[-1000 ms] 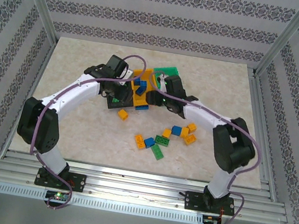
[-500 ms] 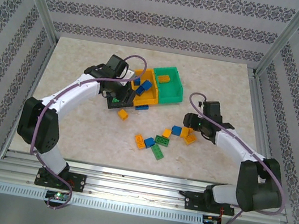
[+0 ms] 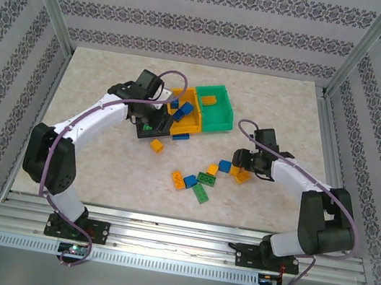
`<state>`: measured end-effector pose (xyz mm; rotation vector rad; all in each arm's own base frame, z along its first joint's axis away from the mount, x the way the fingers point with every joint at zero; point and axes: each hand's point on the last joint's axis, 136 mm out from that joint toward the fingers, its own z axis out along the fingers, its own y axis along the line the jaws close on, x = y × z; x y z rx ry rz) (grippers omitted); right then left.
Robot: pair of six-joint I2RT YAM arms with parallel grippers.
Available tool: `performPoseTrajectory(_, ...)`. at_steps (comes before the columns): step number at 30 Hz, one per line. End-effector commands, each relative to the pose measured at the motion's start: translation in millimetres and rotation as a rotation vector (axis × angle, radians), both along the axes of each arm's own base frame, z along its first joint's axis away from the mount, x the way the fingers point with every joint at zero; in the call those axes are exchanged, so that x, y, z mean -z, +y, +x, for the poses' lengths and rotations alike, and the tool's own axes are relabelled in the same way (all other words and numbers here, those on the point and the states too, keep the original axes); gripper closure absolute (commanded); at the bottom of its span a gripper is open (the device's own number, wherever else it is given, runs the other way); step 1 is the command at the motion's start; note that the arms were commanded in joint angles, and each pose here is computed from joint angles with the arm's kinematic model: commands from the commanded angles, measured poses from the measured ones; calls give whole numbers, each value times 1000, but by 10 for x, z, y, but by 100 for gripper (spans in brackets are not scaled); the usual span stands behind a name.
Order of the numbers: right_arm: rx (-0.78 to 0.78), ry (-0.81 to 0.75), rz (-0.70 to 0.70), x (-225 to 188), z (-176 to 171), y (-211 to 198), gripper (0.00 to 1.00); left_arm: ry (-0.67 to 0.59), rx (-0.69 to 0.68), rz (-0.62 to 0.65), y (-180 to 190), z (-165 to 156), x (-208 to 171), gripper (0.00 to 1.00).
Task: Sort the legos into containers by color
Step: Pick up the lego from the middle-right of the table, then place the lego in the container.
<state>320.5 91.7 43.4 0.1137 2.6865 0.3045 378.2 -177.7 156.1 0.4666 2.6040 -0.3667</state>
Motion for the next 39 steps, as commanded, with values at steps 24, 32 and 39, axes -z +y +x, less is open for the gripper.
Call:
performPoseTrajectory(24, -180, -185, 116, -765, 1223, 1049, 63, 18, -2, 17, 46, 18, -42, 36)
performPoseTrajectory(32, -217, -224, 102, -923, 1673, 1189, 43, 3, -9, 51, 109, 25, -55, 36)
performPoseTrajectory(39, -262, -214, 126, -839, 1318, 1177, 42, -5, -11, 78, 153, 31, -36, 36)
